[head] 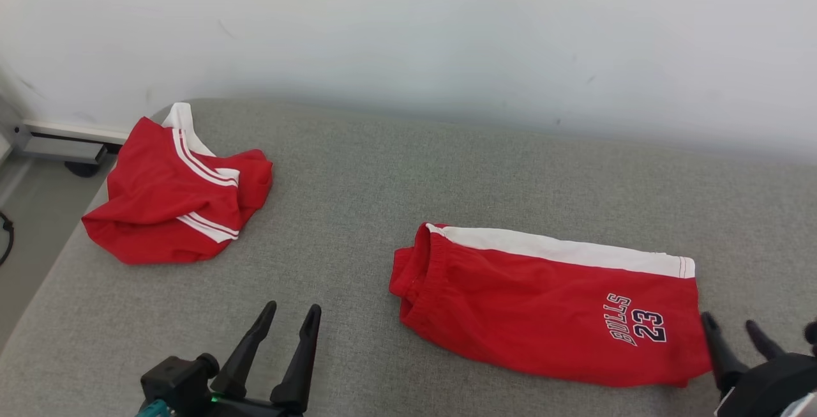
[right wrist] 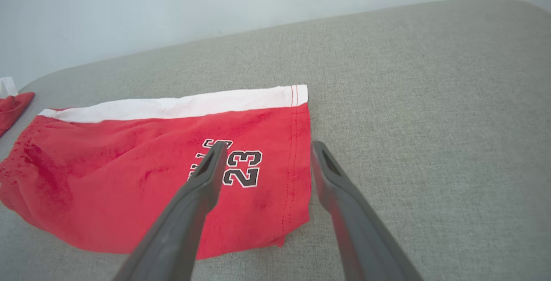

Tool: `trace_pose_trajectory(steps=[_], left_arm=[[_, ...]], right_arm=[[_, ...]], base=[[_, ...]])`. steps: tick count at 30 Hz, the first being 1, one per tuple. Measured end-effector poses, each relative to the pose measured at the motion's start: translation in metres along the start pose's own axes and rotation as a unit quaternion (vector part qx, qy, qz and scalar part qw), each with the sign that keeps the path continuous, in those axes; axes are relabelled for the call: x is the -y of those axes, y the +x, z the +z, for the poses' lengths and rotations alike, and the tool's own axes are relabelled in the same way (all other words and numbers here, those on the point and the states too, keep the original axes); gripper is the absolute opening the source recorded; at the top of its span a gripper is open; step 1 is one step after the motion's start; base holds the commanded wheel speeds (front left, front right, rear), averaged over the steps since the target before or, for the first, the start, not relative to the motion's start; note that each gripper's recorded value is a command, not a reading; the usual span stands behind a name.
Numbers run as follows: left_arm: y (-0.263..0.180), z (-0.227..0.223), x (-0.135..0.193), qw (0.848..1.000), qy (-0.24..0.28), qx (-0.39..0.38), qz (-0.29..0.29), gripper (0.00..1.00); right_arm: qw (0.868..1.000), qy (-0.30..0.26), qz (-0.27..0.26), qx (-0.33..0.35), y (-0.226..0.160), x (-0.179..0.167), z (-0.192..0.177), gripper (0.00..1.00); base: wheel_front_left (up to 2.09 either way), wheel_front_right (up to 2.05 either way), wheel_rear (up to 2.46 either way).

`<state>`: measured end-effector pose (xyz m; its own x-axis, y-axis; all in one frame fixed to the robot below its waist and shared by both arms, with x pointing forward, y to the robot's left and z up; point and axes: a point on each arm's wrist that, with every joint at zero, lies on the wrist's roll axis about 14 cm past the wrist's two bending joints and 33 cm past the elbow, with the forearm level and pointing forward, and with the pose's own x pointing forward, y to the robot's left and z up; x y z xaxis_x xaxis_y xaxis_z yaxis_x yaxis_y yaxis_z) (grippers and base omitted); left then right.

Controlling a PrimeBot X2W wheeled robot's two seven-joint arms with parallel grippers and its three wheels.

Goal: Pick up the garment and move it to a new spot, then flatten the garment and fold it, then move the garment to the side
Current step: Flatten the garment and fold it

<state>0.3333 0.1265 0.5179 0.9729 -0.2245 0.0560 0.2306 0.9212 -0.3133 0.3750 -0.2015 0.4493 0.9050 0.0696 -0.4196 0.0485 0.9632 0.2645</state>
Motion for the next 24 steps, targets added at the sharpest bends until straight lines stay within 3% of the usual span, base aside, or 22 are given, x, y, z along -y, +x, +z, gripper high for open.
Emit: trace_pose_trajectory(steps=[10,24], left_arm=[[-0.005,0.021,-0.013,0.999,0.02,0.036,0.034,1.0],[0.006,0.025,-0.007,0.999,0.028,0.041,0.023,1.0]], right_arm=[[0.99,-0.01,-0.003,0.14,-0.026,0.002,0.052,1.0],[0.971,-0.007,0.018,0.238,-0.054,-0.01,0.067,1.0]], base=[[0.0,0.0,0.0],[0.0,0.0,0.0]])
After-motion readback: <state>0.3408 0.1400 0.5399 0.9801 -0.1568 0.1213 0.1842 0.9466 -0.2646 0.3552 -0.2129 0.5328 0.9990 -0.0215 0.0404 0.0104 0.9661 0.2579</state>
